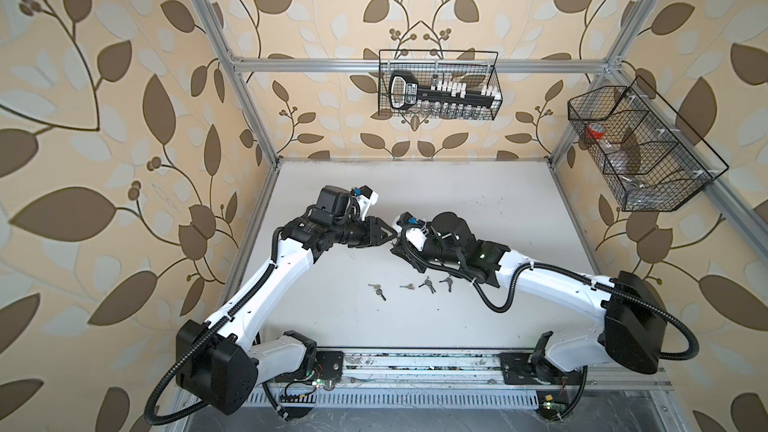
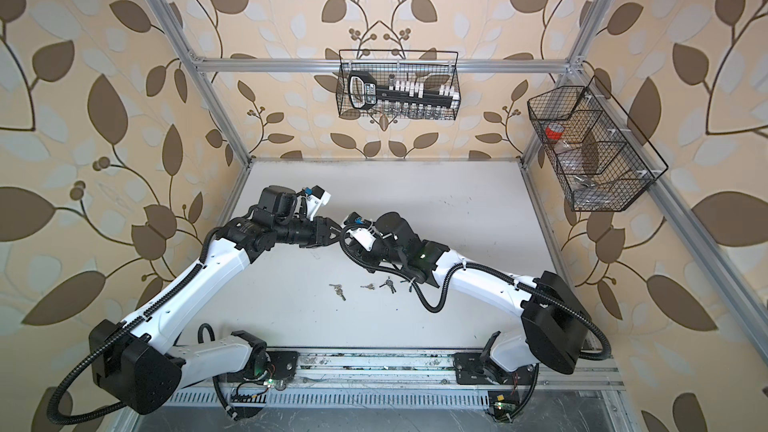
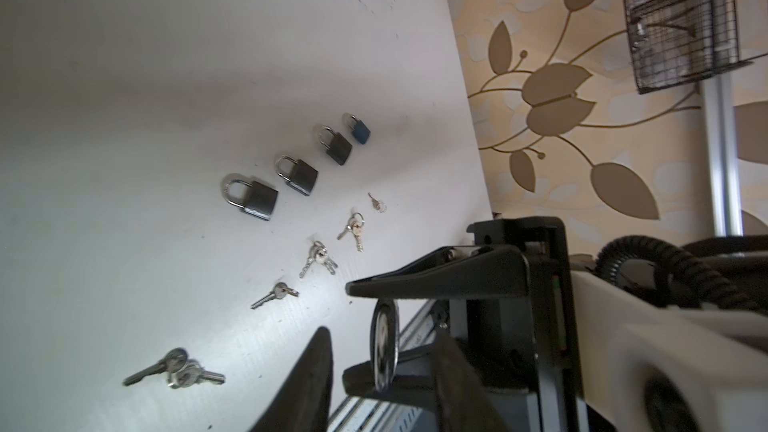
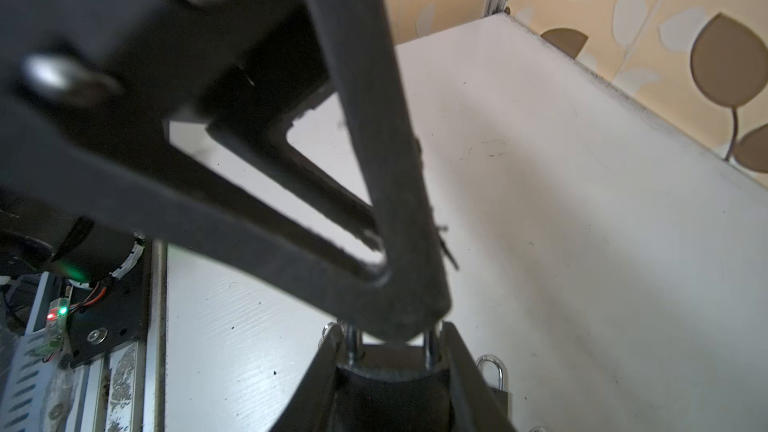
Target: Lock with the key
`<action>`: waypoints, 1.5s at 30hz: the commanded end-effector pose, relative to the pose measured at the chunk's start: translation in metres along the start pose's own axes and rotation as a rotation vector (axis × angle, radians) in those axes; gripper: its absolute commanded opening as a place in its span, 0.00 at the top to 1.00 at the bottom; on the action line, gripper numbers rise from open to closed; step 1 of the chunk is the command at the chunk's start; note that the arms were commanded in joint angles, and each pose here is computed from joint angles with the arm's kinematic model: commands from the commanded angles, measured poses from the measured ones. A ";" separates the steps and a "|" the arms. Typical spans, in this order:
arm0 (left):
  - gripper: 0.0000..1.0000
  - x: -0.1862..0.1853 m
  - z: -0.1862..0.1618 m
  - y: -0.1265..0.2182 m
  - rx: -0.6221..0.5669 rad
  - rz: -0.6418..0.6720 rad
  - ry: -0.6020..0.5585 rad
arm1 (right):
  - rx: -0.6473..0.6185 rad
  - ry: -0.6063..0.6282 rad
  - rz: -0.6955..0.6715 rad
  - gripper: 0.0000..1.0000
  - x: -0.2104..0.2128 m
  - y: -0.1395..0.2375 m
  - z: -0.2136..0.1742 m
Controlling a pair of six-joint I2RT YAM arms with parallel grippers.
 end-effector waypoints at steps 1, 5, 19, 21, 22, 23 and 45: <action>0.32 0.020 0.007 0.042 -0.192 0.311 0.085 | 0.041 -0.105 -0.066 0.82 -0.009 -0.017 -0.007; 0.01 0.051 -0.006 0.068 -0.250 0.447 0.227 | 0.153 -0.144 -0.140 0.83 -0.017 -0.046 -0.023; 0.01 0.058 -0.026 0.075 -0.293 0.494 0.243 | 0.412 -0.112 -0.240 0.82 -0.025 -0.114 -0.060; 0.01 0.058 -0.026 0.077 -0.298 0.505 0.239 | 0.437 -0.113 -0.252 0.82 -0.027 -0.119 -0.063; 0.01 0.059 -0.027 0.077 -0.300 0.511 0.240 | 0.440 -0.113 -0.260 0.82 -0.028 -0.121 -0.064; 0.01 0.059 -0.027 0.077 -0.302 0.518 0.240 | 0.442 -0.114 -0.263 0.81 -0.028 -0.123 -0.065; 0.01 0.117 -0.062 0.074 -0.609 0.919 0.107 | 0.403 -0.159 -0.269 0.42 -0.042 -0.123 -0.056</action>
Point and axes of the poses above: each gripper's point midway between its finger pads, its own y axis back along the fingers, its own x axis along the line the jaws close on, z = x × y, the point moved 9 cm from there along y, back along the fingers, and after that the axes turned 13 degrees about -y, right-handed, at the moved point
